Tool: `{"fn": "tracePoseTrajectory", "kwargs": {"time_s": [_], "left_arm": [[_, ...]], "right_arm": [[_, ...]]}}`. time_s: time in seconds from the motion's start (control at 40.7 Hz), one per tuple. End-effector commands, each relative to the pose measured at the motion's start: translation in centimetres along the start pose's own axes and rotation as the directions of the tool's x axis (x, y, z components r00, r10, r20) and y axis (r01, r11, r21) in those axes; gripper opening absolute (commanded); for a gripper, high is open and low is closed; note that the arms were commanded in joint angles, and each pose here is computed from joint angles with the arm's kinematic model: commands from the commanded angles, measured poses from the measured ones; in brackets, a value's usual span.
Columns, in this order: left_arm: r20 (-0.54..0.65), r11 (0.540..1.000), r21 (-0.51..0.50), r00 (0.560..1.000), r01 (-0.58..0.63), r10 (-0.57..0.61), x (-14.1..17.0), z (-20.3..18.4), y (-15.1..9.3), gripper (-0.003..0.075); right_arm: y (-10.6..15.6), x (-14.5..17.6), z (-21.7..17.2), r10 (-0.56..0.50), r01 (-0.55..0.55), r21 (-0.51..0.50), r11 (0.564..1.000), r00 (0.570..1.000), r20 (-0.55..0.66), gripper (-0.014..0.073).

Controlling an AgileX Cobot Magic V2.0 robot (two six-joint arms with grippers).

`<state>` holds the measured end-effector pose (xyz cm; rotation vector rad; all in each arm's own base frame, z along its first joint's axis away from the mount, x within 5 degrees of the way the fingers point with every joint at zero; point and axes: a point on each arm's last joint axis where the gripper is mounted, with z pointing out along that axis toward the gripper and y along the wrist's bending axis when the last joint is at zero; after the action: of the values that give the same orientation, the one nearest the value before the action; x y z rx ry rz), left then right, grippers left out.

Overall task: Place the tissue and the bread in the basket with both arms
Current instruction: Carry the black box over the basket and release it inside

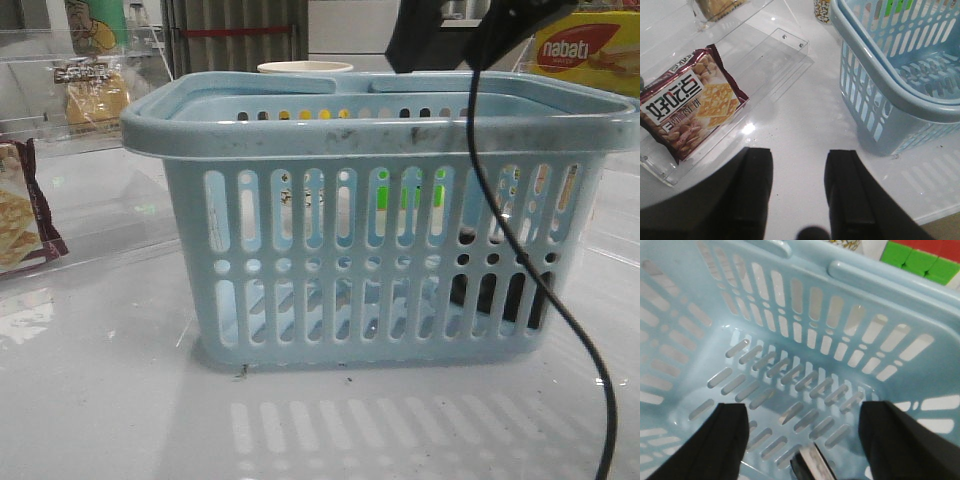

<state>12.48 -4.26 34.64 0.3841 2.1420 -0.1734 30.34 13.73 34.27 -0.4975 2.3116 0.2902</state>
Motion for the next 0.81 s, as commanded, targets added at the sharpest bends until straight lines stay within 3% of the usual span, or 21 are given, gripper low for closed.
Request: {"fn": "tracePoseTrajectory", "kwargs": {"time_s": [0.0, 0.369, 0.565, 0.786], "left_arm": [[0.102, 1.000, 0.004, 0.995, -0.002, 0.002, -1.4, -0.5, -0.1, 0.0329], [0.102, 1.000, 0.004, 0.995, -0.002, 0.002, -1.4, -0.5, -0.1, 0.0346], [0.145, 1.000, 0.003, 0.989, -0.002, 0.002, -1.8, -0.6, -0.1, 0.0574], [0.099, 0.999, -0.028, 0.994, -0.034, 0.036, -2.9, 2.1, 0.2, 0.0599]], "right_arm": [[0.6, -0.7, -5.1, -0.054, 0.054, 0.007, 0.999, 0.979, 0.199, 0.0573], [0.7, 7.1, -13.0, -0.100, 0.090, 0.047, 0.995, 0.948, 0.301, 0.0573], [0.8, 10.1, -15.0, -0.103, 0.091, 0.050, 0.995, 0.934, 0.343, 0.0573], [0.9, 10.9, -15.7, -0.102, 0.090, 0.050, 0.995, 0.929, 0.357, 0.0573]]}}
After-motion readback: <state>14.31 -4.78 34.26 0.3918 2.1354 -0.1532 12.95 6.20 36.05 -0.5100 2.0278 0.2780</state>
